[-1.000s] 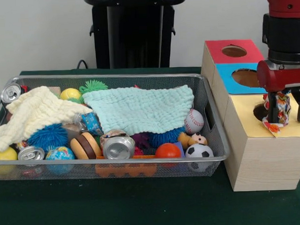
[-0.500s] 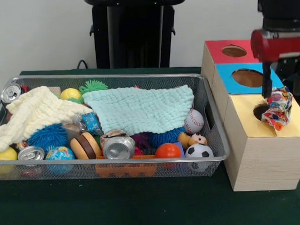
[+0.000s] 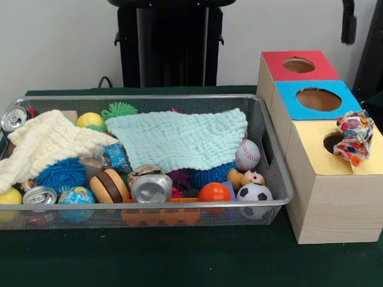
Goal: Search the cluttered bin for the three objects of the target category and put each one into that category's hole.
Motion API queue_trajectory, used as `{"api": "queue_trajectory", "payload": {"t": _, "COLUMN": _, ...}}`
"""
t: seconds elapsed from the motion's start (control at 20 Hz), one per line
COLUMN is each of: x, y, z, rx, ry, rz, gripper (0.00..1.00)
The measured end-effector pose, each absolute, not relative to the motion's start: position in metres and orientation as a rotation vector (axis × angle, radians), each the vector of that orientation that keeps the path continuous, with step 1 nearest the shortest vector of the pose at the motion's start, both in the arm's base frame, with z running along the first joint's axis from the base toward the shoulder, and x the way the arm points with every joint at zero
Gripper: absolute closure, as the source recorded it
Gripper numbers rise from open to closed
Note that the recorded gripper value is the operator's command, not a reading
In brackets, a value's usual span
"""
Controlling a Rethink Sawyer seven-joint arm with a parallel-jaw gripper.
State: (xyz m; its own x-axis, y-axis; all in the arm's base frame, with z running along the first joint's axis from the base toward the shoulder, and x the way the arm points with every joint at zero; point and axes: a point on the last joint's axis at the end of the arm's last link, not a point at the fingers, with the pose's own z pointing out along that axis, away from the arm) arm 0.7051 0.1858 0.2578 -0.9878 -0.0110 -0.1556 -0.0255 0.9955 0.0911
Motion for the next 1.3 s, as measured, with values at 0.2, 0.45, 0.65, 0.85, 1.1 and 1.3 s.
{"api": "queue_trajectory", "payload": {"t": 0.2, "x": 0.705, "y": 0.185, "z": 0.28, "rx": -0.027, "ry": 2.95, "rz": 0.138, "gripper": 0.0}}
{"api": "queue_trajectory", "payload": {"t": 0.45, "x": 0.697, "y": 0.185, "z": 0.285, "rx": -0.013, "ry": 2.955, "rz": 0.152, "gripper": 1.0}}
{"api": "queue_trajectory", "payload": {"t": 0.65, "x": 0.692, "y": 0.185, "z": 0.279, "rx": -0.008, "ry": 2.969, "rz": 0.155, "gripper": 1.0}}
{"api": "queue_trajectory", "payload": {"t": 0.85, "x": 0.687, "y": 0.184, "z": 0.274, "rx": -0.006, "ry": 2.98, "rz": 0.154, "gripper": 1.0}}
{"api": "queue_trajectory", "payload": {"t": 1.1, "x": 0.681, "y": 0.184, "z": 0.266, "rx": -0.003, "ry": 2.995, "rz": 0.154, "gripper": 1.0}}
{"api": "queue_trajectory", "payload": {"t": 1.3, "x": 0.68, "y": 0.183, "z": 0.26, "rx": 0.001, "ry": 2.99, "rz": 0.149, "gripper": 1.0}}
